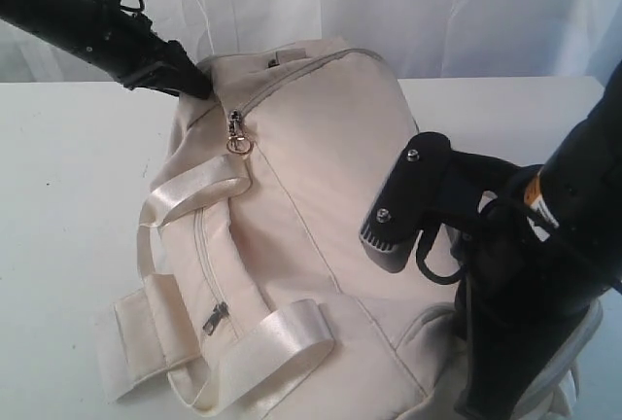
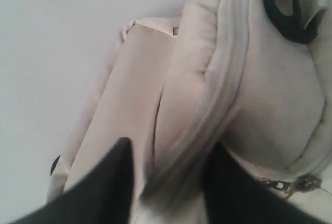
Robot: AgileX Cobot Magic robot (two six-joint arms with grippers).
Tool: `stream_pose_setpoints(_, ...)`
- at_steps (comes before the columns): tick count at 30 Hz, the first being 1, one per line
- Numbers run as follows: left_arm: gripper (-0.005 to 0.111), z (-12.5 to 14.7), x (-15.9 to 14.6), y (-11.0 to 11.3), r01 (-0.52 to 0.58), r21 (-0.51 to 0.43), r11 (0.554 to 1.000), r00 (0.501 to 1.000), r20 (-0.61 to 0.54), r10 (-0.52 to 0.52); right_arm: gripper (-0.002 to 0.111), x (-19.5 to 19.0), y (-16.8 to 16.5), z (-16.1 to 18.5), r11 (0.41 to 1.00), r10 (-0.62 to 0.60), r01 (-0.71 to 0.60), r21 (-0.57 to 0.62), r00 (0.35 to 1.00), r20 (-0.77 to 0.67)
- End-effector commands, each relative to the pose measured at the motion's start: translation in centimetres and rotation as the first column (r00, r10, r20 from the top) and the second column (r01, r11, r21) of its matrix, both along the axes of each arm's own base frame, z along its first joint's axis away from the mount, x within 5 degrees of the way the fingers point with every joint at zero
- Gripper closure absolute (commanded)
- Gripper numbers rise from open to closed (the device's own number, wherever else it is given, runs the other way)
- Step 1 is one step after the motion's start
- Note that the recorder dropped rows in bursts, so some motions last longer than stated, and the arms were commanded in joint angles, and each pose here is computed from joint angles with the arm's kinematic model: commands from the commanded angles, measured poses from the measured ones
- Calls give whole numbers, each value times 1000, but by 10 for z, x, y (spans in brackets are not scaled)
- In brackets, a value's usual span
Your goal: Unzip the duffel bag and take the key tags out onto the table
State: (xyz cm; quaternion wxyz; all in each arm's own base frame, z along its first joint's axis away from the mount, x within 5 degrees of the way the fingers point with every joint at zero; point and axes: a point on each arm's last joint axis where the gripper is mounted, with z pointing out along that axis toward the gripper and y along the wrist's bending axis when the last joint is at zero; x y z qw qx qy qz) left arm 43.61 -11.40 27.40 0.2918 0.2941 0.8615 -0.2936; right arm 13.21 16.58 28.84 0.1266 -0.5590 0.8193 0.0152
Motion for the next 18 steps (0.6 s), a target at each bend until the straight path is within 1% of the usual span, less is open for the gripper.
stream_pose_setpoints(1,106,4,-1,10,-8,-17,1000,999,-31,8,108,-1,-6,-1,999,-28,29,-45,999,18)
stream_pose_setpoints(3,107,17,-8,27,-70,-19,997,996,-66,68,108,10,-7,-1,995,-81,88,-53,989,122)
stream_pose_setpoints(6,107,33,-23,53,-144,20,989,987,-68,145,108,31,-7,6,979,-168,192,-69,951,258)
stream_pose_setpoints(8,107,48,-42,71,-207,31,978,976,-69,208,108,49,-5,14,967,-221,251,-53,918,329)
stream_pose_setpoints(10,107,63,-65,81,-247,21,969,966,-69,248,108,66,1,21,961,-255,277,-11,901,352)
stream_pose_setpoints(12,107,75,-90,84,-264,28,964,963,-54,265,108,82,11,26,956,-285,291,35,895,342)
stream_pose_setpoints(14,107,82,-117,85,-301,44,952,952,-35,303,108,98,25,30,958,-285,283,56,898,335)
stream_pose_setpoints(17,107,82,-153,89,-412,64,909,910,-20,414,108,120,47,34,966,-251,256,32,905,342)
stream_pose_setpoints(18,107,81,-166,91,-456,75,887,889,-11,458,108,127,53,35,970,-235,244,17,909,344)
